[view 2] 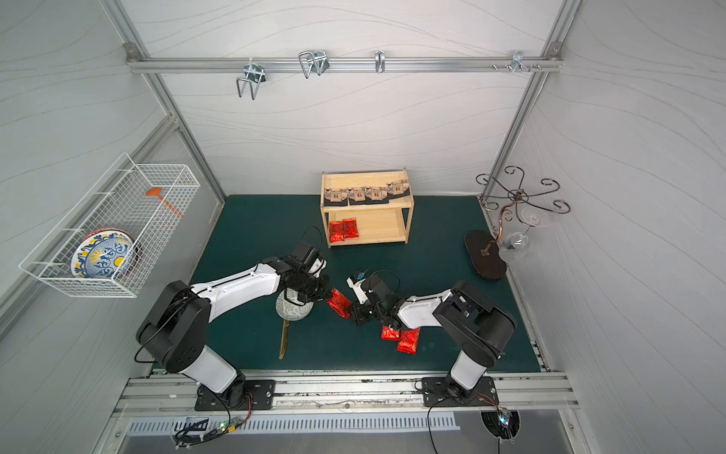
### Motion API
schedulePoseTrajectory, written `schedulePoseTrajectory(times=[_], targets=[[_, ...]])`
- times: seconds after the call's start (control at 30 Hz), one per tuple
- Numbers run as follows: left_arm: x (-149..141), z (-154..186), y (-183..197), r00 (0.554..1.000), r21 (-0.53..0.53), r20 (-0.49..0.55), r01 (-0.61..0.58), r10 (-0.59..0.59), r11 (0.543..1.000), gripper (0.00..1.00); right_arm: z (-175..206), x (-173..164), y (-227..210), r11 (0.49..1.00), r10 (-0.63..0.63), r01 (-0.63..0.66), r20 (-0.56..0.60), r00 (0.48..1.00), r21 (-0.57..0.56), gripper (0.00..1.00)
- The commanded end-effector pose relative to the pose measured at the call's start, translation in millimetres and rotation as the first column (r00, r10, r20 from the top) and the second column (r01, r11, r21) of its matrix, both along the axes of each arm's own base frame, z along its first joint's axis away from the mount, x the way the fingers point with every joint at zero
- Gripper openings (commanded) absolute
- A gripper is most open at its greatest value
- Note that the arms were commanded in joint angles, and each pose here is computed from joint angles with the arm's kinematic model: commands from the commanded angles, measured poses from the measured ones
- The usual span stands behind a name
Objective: Place the tea bags on the shelf by color
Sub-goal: Pick up the tea bag from the center of the board.
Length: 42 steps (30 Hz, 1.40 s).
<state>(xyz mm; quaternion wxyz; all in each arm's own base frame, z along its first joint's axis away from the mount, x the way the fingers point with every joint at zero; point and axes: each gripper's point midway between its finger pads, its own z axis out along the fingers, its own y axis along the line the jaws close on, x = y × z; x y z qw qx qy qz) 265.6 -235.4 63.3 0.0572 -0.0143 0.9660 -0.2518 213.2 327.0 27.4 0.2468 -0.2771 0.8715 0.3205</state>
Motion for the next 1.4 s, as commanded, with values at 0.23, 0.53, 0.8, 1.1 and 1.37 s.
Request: schedulePoseTrajectory(times=[0.23, 0.53, 0.8, 1.1, 1.37], targets=[[17, 53, -10, 0.988, -0.057, 0.151, 0.053, -0.044, 0.997, 0.00, 50, 10, -20, 0.988, -0.120, 0.119, 0.000, 0.993, 0.095, 0.33], [27, 75, -14, 0.980, -0.156, 0.197, 0.059, -0.028, 0.986, 0.00, 78, 15, -27, 0.963, -0.211, 0.217, -0.054, 0.976, 0.158, 0.40], [31, 84, -11, 0.980, -0.222, 0.200, 0.067, -0.022, 0.973, 0.00, 88, 20, -29, 0.925, -0.273, 0.308, -0.176, 0.946, 0.224, 0.46], [33, 98, -10, 0.975, -0.319, 0.219, 0.088, -0.016, 0.944, 0.00, 98, 28, -26, 0.869, -0.251, 0.374, -0.363, 0.897, 0.324, 0.49], [40, 112, -10, 0.976, -0.417, 0.217, 0.088, 0.005, 0.905, 0.00, 101, 43, -35, 0.794, -0.188, 0.434, -0.507, 0.841, 0.425, 0.54]])
